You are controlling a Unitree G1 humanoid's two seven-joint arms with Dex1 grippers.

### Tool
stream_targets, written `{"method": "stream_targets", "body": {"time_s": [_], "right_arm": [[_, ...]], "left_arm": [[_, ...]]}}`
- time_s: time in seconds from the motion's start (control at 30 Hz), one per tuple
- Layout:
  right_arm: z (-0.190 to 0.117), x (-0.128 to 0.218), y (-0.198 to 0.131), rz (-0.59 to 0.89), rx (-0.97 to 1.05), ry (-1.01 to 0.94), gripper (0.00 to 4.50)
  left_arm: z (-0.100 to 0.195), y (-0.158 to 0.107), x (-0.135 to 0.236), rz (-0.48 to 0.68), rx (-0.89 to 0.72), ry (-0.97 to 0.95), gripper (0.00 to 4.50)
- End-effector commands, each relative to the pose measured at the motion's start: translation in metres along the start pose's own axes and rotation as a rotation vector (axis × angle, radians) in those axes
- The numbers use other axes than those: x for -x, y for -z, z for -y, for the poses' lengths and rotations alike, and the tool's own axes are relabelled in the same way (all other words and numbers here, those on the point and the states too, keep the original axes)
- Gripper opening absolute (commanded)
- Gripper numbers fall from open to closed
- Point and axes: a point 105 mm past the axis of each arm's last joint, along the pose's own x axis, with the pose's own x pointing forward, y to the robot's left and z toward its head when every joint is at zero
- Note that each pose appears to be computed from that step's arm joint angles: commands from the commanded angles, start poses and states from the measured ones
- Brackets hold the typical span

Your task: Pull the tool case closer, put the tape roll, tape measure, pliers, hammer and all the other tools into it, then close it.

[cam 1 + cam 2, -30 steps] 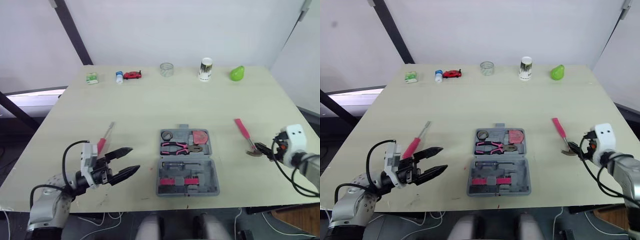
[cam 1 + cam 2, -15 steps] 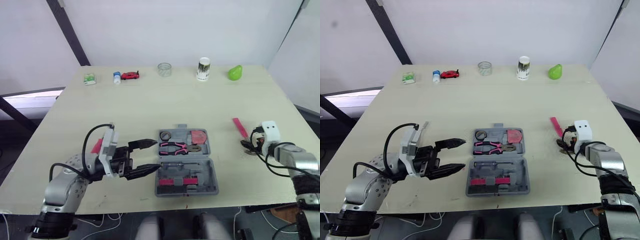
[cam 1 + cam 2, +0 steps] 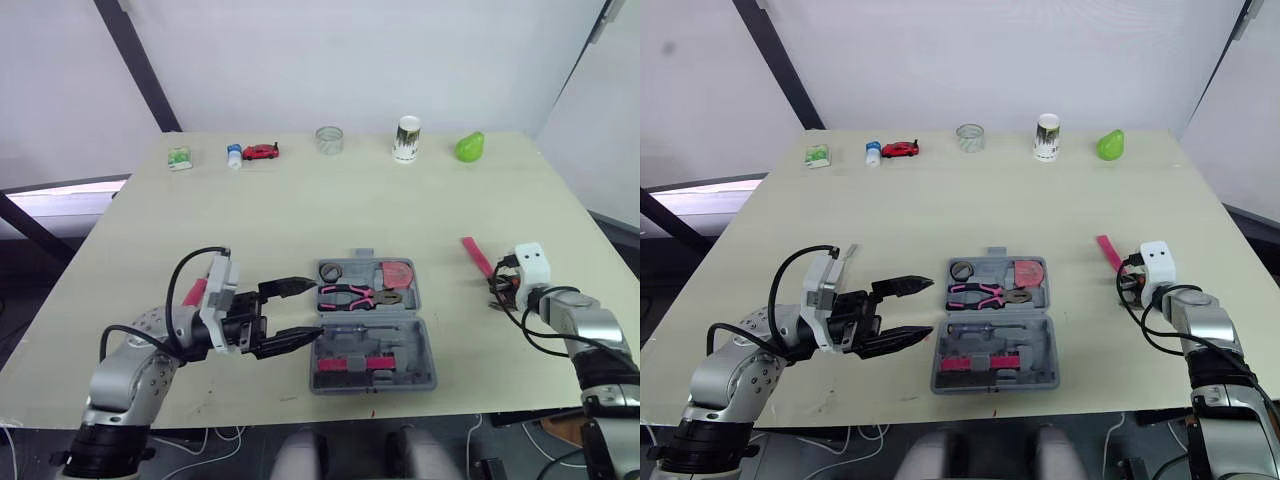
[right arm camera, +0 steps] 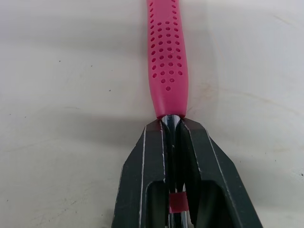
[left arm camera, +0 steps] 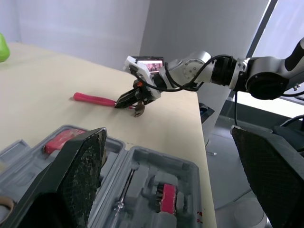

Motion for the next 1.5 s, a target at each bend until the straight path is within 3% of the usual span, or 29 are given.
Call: {"method": "stream_targets", "body": {"time_s": [0.03,0.53,1.07,1.23,1.5], "right_arm": [[-0.004,0.012,0.008,-0.003,-0.052,-0.002,0.05],[-0.049,0.088,0.027,0.023,-0.064,-0.021,0.05],[-0.112,0.098,0.038,0.027,-0.13,-0.028,0.05],[-0.128,0.111,0.018,0.079,-0.008,-0.161,0.05],[-0.155,0.138,-0.024,-0.003,0.503,-0.441,0.05]], "left_arm": [[0.005,-0.008,-0.001,0.02,-0.022,0.015,4.5],[0.007,-0.002,0.002,-0.003,0.012,0.037,4.5],[0.012,-0.001,0.006,-0.018,0.027,0.057,4.5],[0.013,-0.003,0.013,-0.01,0.03,0.07,4.5],[0.009,0.003,0.038,-0.044,0.045,0.04,4.5]]}}
